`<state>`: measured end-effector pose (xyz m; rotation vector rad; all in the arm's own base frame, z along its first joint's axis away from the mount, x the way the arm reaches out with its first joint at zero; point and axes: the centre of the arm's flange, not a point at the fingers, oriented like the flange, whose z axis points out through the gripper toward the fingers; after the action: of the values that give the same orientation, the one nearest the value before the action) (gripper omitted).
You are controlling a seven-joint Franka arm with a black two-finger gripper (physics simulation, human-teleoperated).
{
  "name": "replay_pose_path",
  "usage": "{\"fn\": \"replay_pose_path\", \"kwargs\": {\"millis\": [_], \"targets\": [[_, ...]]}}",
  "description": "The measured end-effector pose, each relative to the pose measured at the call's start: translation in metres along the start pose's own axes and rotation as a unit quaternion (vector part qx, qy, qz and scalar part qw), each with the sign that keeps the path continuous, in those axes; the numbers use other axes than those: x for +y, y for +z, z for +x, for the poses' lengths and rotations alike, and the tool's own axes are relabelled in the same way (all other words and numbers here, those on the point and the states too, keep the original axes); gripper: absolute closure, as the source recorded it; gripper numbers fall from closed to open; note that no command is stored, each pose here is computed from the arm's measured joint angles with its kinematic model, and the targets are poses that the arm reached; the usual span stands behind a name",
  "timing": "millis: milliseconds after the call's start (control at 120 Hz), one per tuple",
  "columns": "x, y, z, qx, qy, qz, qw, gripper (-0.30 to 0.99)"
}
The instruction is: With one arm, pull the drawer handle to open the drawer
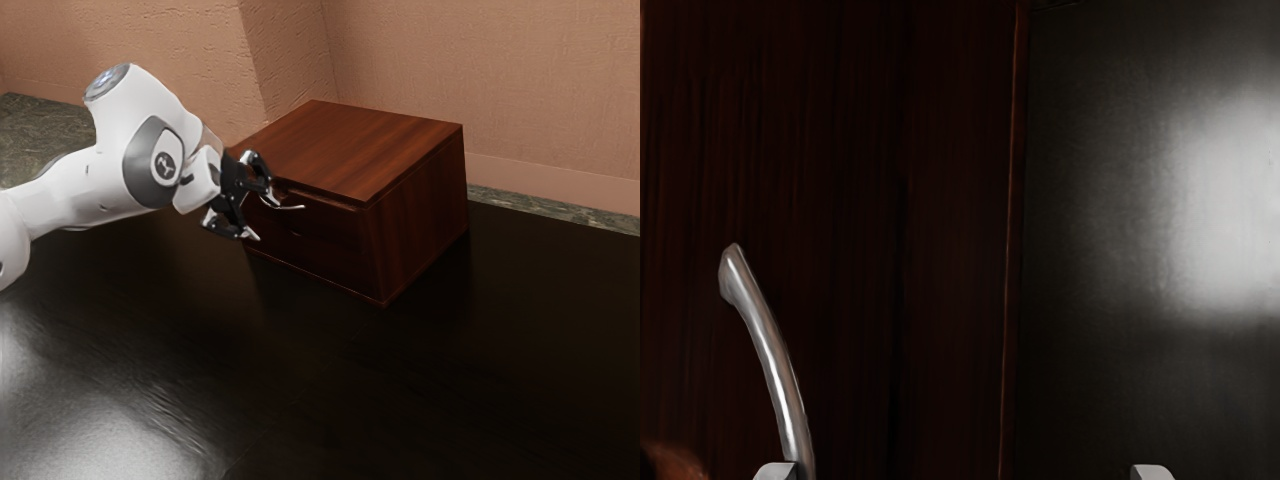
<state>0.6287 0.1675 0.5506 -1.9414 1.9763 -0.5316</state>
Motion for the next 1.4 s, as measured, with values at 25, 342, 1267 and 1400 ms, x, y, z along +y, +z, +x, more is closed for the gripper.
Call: {"fn": "replay_pose_path", "kwargs": {"millis": [25, 342, 1267, 1400], "targets": [[0.005, -0.004, -0.001, 0.002, -0.002, 0.000, 1.000, 0.36], [0.063, -0.027, -0.002, 0.024, -0.008, -0.021, 0.999, 0.35], [0.050, -0.322, 0.167, -0.103, -0.249, -0.069, 0.960, 0.03], [0.052, -0.302, 0.170, -0.121, -0.342, -0.104, 0.926, 0.01]]}}
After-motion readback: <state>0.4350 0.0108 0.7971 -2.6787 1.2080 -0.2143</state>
